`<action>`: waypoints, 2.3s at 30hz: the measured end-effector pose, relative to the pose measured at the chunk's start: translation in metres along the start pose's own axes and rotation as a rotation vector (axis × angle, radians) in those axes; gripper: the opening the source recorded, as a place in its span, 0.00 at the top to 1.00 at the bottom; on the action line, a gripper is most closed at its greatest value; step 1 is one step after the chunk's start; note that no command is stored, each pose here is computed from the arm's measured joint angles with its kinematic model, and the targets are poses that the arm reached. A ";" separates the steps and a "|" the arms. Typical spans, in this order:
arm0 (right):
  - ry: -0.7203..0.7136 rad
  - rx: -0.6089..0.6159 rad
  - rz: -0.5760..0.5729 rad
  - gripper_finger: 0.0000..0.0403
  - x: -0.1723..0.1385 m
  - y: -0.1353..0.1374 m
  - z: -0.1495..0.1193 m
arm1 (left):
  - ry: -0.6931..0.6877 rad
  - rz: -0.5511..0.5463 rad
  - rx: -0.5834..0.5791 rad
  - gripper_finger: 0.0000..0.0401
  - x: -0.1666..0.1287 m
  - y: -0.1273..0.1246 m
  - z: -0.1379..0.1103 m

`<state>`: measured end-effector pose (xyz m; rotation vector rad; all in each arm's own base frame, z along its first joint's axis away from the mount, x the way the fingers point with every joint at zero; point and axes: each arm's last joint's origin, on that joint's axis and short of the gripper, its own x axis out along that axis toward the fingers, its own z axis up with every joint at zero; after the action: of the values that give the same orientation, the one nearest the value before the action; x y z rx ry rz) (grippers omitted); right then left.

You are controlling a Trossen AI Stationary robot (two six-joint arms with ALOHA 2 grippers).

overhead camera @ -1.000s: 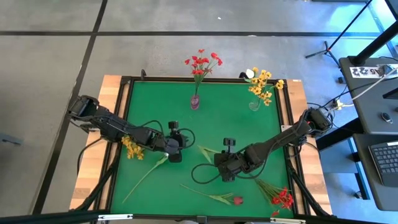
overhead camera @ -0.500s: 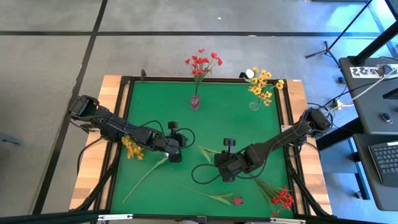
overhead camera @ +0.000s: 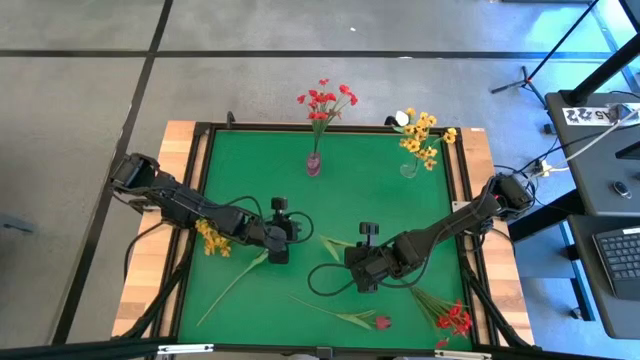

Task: Sort flowers into vase by color
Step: Put the top red flower into the pink vase

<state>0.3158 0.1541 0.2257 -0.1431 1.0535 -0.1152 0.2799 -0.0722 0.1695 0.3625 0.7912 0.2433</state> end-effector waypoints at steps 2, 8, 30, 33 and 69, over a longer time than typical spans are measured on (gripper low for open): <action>0.000 0.000 0.000 0.91 0.000 0.000 0.000 | 0.011 0.003 -0.007 0.76 0.001 0.001 -0.001; 0.000 0.000 0.000 0.91 0.000 0.000 0.000 | 0.048 0.033 -0.029 0.69 0.010 0.010 -0.004; 0.004 0.000 0.006 0.91 0.000 0.000 0.000 | 0.106 0.104 0.007 0.99 0.026 0.003 -0.014; 0.003 0.000 0.005 0.91 0.000 0.000 0.000 | 0.099 0.137 0.006 1.00 0.024 0.002 -0.014; -0.156 0.011 -0.124 0.47 -0.090 0.001 0.033 | 0.052 0.157 -0.112 1.00 0.024 0.001 -0.010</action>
<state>0.3006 0.1719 0.3187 -0.2046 0.8882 -0.2183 0.2892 -0.0604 0.1484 0.3143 0.7972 0.4440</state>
